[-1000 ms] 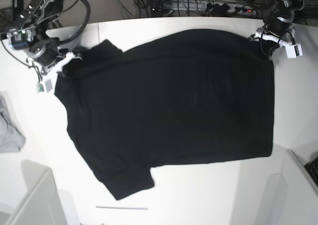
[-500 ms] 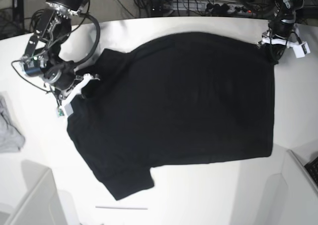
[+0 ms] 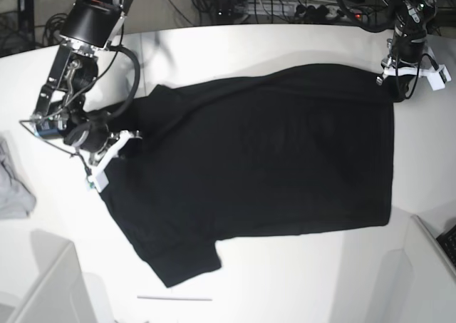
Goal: Fold the T-shirt properly
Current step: 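Lift the sleeve with the right gripper and fold it onto the body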
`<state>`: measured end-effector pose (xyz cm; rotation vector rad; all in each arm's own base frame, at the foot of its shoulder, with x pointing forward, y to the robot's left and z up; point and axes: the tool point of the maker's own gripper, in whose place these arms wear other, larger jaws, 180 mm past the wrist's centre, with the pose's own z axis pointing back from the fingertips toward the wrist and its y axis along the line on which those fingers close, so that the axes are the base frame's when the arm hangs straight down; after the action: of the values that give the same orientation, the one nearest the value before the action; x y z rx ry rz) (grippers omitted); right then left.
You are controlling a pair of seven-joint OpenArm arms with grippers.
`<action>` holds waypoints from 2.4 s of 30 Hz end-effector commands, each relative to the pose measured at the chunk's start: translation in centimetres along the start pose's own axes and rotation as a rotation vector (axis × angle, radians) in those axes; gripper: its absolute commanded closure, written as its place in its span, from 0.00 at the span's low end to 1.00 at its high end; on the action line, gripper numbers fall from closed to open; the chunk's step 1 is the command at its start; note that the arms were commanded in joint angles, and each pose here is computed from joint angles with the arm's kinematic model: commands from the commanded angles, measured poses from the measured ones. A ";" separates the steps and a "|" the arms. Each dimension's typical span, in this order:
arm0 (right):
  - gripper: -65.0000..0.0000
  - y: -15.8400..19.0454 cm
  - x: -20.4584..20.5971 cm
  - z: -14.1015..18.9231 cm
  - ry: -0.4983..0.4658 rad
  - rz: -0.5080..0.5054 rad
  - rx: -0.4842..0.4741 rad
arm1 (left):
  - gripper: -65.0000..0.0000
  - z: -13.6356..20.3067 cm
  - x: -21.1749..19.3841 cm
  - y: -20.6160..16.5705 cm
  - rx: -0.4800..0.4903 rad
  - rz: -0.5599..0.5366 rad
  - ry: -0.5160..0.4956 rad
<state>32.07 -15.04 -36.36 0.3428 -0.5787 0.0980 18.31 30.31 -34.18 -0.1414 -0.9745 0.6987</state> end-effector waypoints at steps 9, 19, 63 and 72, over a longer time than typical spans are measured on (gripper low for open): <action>1.00 -1.1 3.1 -0.2 -0.059 -0.003 0.005 | 1.00 -0.3 2.0 -0.5 0.000 0.040 -0.067; 1.00 -1.3 5.0 -0.9 -0.097 -0.021 0.022 | 1.00 -1.6 2.4 -1.1 -0.008 0.082 -0.062; 0.69 -3.5 6.3 -2.3 -0.157 -0.165 -0.020 | 0.61 -5.5 3.5 -0.9 -0.030 0.157 0.016; 0.60 -6.3 6.8 4.2 -0.409 -0.267 -0.194 | 0.23 -4.1 5.5 -2.2 -0.050 0.100 -0.048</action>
<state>35.68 -21.85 -32.97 0.2526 -0.8676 -0.2938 24.26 32.36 -32.82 -0.2239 -0.9946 0.7879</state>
